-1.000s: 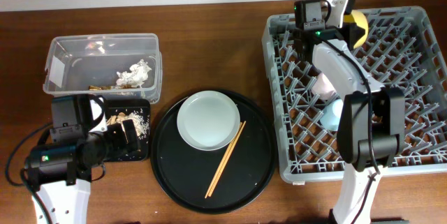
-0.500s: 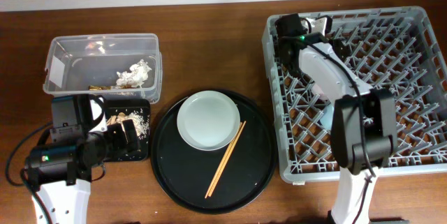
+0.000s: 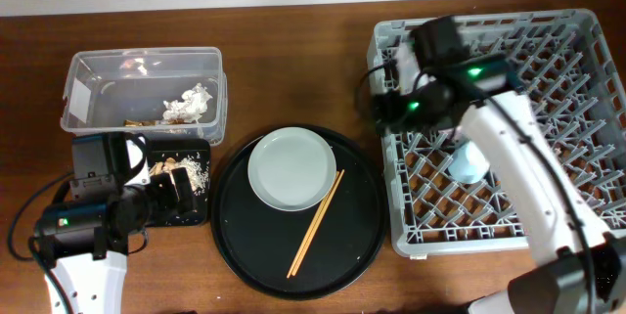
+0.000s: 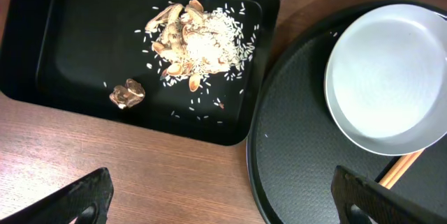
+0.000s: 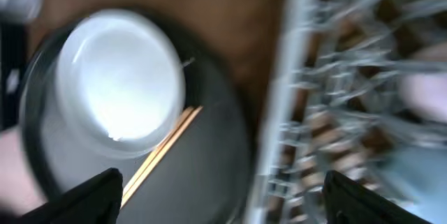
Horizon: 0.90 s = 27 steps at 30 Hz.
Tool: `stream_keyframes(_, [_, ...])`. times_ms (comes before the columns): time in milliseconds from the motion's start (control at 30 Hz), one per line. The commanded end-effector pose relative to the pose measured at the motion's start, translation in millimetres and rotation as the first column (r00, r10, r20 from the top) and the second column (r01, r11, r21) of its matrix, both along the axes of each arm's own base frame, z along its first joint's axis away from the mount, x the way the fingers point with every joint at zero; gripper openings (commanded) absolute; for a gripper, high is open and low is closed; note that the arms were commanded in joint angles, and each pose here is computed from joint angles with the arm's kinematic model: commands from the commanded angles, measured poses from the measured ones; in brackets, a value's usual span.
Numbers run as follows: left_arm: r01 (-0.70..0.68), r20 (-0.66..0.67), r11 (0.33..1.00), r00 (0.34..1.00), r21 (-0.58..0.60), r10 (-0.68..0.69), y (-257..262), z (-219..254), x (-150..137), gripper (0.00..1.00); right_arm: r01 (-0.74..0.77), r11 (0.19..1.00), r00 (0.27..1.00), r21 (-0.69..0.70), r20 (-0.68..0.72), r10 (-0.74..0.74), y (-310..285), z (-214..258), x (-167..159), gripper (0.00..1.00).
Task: Sort waste into correct bins and load items into the dishwasher rack
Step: 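Grasp the grey plate edge with the right gripper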
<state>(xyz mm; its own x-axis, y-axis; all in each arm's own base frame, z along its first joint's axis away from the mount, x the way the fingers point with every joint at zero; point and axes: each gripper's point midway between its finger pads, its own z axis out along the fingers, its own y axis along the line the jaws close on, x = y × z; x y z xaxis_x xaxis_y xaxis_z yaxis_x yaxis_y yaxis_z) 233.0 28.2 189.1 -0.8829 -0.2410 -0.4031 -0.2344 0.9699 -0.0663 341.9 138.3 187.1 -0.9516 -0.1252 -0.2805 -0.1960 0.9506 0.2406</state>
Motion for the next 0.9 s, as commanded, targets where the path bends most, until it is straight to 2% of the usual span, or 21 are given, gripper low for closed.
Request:
stream_keyframes(0, [-0.012,0.023,1.000,1.000,-0.005,0.012,0.7,6.6,1.0,0.99,-0.146,0.987,0.983,0.063,-0.106,0.152,49.0,-38.0,-28.4,0.92])
stream_keyframes(67, [-0.012,0.022,1.000,1.000,-0.006,0.012,0.7,6.5,0.8,0.99,-0.191,0.979,0.975,0.065,-0.104,0.197,70.4,-57.6,-32.7,0.91])
stream_keyframes(200, [-0.003,0.025,1.000,1.000,-0.025,0.003,-3.1,6.6,1.3,0.99,-0.122,0.993,0.987,0.008,-0.102,0.122,89.5,-103.9,-16.6,0.86])
stream_keyframes(233, [-0.003,0.025,1.000,1.000,-0.025,0.003,-3.1,6.6,1.3,0.99,-0.127,0.992,0.987,0.005,-0.100,0.127,94.9,-116.2,-11.1,0.81])
stream_keyframes(333, [-0.003,0.024,1.000,1.000,-0.025,0.003,-3.1,6.6,1.2,0.99,-0.101,0.995,0.983,-0.011,-0.154,0.099,100.3,-152.9,-7.1,0.77])
stream_keyframes(467, [-0.003,0.024,1.000,1.000,-0.026,0.003,-3.2,6.6,1.2,0.99,-0.077,0.996,0.979,-0.035,-0.191,0.068,100.3,-184.3,-3.8,0.63])
stream_keyframes(500, [-0.003,0.024,1.000,1.000,-0.026,0.003,-3.2,6.5,1.1,0.99,-0.076,0.996,0.979,-0.037,-0.193,0.068,100.4,-188.3,-3.1,0.49])
stream_keyframes(533, [-0.003,0.021,1.000,1.000,-0.026,0.003,-3.2,6.2,0.5,0.99,-0.076,0.997,0.981,-0.032,-0.184,0.069,101.7,-188.1,-0.9,0.42])
stream_keyframes(600, [-0.003,0.021,1.000,1.000,-0.026,0.003,-3.3,6.2,0.4,0.99,-0.074,0.997,0.983,-0.026,-0.173,0.069,103.0,-187.1,2.2,0.21])
stream_keyframes(667, [-0.003,0.019,1.000,1.000,-0.026,0.003,-3.2,6.1,0.2,0.99,-0.073,0.997,0.983,-0.025,-0.168,0.068,103.2,-186.0,3.6,0.08])
stream_keyframes(700, [-0.003,0.020,1.000,1.000,-0.026,0.003,-3.2,6.1,0.2,0.99,-0.067,0.998,0.985,-0.021,-0.163,0.063,101.8,-183.5,5.7,0.04])
stream_keyframes(767, [-0.003,0.020,1.000,1.000,-0.026,0.003,-3.2,6.1,0.2,0.99,-0.052,0.999,0.989,-0.012,-0.142,0.050,97.8,-169.8,11.7,0.04])
stream_keyframes(867, [-0.003,0.020,1.000,1.000,-0.026,0.003,-3.2,6.1,0.2,0.99,0.005,1.000,0.999,-0.008,-0.049,-0.006,78.0,-113.2,32.0,0.04])
